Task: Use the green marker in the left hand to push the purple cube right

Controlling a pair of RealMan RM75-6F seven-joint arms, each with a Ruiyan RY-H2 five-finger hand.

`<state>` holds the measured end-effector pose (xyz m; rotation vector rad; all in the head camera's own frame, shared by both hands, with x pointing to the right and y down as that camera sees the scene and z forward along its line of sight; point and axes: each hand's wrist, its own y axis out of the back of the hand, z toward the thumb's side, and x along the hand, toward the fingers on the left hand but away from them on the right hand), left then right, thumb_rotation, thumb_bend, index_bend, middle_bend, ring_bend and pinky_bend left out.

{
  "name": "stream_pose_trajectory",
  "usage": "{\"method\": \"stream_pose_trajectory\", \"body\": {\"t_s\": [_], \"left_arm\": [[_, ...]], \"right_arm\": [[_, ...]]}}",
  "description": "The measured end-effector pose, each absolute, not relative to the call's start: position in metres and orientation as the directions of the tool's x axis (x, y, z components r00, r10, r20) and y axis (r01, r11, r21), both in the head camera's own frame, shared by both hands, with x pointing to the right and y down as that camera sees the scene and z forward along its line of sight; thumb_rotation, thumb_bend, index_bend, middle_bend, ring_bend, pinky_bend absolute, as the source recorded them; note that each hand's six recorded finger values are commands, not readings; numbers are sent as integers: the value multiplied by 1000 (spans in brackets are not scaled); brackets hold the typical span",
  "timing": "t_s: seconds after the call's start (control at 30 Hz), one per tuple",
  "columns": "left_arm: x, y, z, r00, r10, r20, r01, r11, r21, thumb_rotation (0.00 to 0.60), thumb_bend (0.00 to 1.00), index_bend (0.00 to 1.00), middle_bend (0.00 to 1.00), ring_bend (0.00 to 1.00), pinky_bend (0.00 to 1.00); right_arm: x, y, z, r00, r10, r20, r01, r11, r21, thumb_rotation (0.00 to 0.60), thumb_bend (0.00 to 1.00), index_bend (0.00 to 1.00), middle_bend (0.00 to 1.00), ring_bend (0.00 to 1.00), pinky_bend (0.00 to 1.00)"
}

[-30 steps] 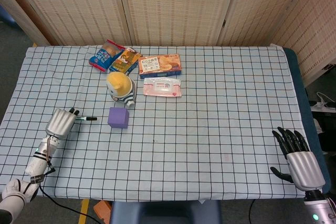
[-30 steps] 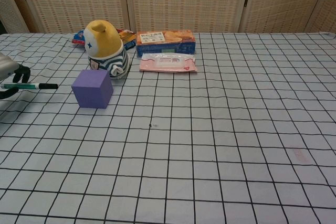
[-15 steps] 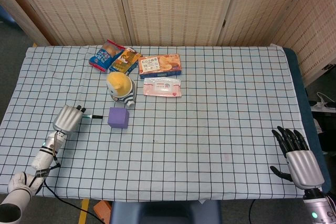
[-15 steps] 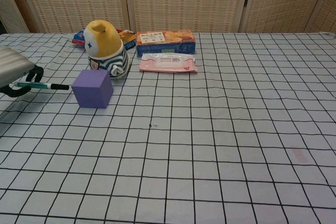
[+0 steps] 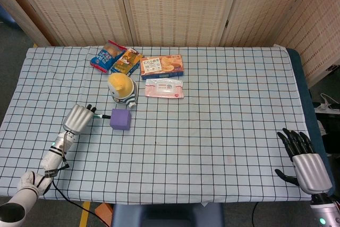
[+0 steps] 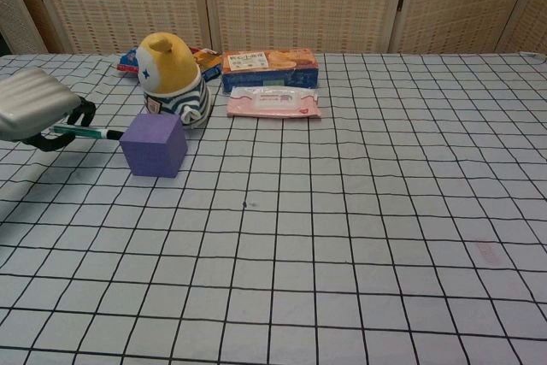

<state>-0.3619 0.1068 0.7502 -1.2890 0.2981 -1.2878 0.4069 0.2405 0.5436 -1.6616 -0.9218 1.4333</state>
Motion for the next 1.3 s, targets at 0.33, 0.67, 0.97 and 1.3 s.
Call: {"method": "stream_pose_trajectory", "body": {"t_s": [0.33, 0.67, 0.97, 1.3], "left_arm": [[-328, 112, 751, 398, -802, 445, 503, -215, -837, 600, 690, 812, 850, 1000, 1000], [-290, 125, 745, 455, -785, 419, 465, -192, -864, 600, 692, 812, 851, 1000, 1000], [-266, 134, 744, 467, -778, 421, 484, -174, -857, 600, 692, 812, 851, 1000, 1000], [-239, 138, 747, 472, -773, 424, 501, -161, -850, 600, 691, 813, 852, 1000, 1000]], "right_arm": [[410, 241, 537, 122, 885, -449, 66, -459, -886, 600, 57, 0, 0, 0, 0], [409, 242, 532, 144, 886, -441, 85, -455, -886, 600, 58, 0, 0, 0, 0], [408, 247, 519, 174, 892, -418, 111, -440, -891, 600, 57, 0, 0, 0, 0], [412, 248, 510, 184, 894, -408, 137, -434, -890, 600, 57, 0, 0, 0, 0]]}}
